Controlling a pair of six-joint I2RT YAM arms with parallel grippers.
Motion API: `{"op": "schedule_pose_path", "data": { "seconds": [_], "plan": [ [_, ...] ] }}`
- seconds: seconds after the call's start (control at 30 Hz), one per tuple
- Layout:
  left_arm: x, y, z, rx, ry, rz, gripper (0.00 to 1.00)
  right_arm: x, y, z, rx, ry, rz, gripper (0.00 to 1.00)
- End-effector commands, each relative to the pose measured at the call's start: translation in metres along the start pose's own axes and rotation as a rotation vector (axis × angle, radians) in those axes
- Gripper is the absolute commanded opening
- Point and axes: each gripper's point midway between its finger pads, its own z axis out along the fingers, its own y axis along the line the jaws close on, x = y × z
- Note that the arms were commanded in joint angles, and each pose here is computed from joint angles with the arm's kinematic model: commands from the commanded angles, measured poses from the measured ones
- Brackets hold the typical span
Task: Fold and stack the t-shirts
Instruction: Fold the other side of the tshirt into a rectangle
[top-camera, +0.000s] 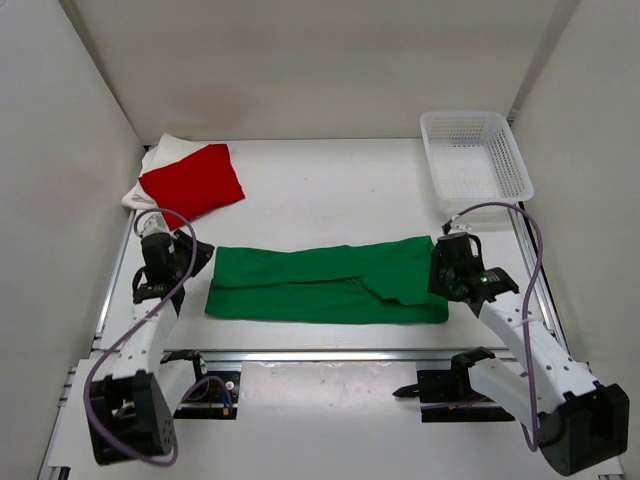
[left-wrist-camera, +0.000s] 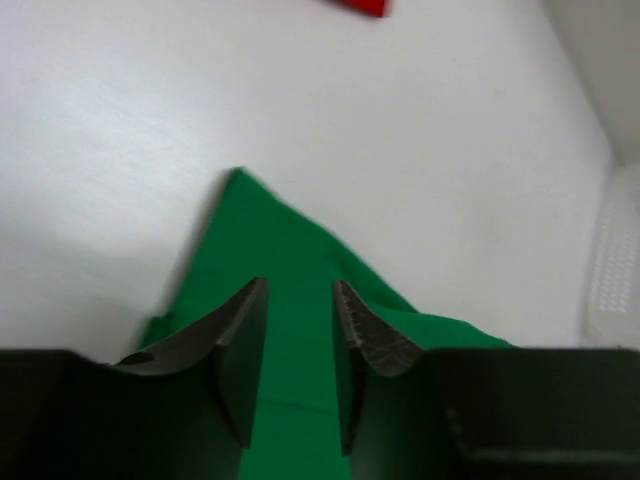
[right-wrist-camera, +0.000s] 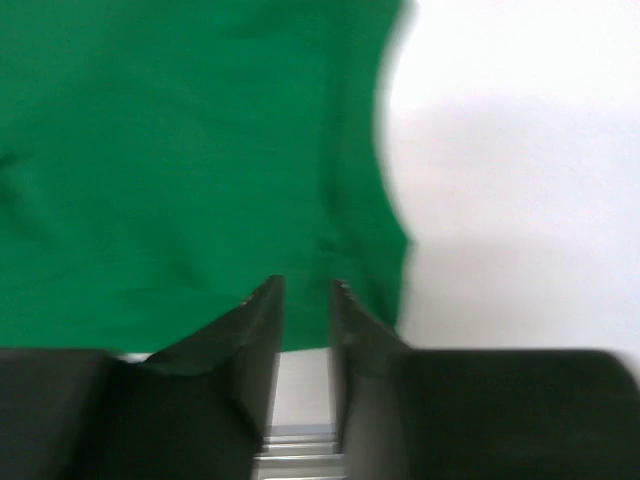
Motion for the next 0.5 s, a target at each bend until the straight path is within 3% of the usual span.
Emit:
{"op": "schedule_pose_path", "data": {
  "seconds": [0.0, 0.07, 0.2, 0.27, 0.47],
  "plan": [
    [0.005, -0.054, -0.015, 0.179, -0.047, 0.089, 0.41, -0.041, 0.040, -0.029, -0.150, -0.183, -0.010, 0.20],
    [0.032, -0.074, -0.021, 0.240, -0.001, 0.148, 0.35, -0.028, 0.078, -0.033, -0.286, -0.174, -0.079, 0.03],
    [0.099, -0.100, -0.030, 0.356, 0.129, 0.246, 0.30, 0.024, 0.142, -0.015, -0.466, -0.077, -0.222, 0.00],
    [0.121, -0.098, -0.030, 0.365, 0.186, 0.267, 0.29, 0.039, 0.158, -0.003, -0.471, -0.023, -0.277, 0.03],
    [0.157, -0.101, -0.034, 0.428, 0.275, 0.285, 0.28, 0.023, 0.182, 0.017, -0.501, -0.047, -0.324, 0.20]
  ]
}}
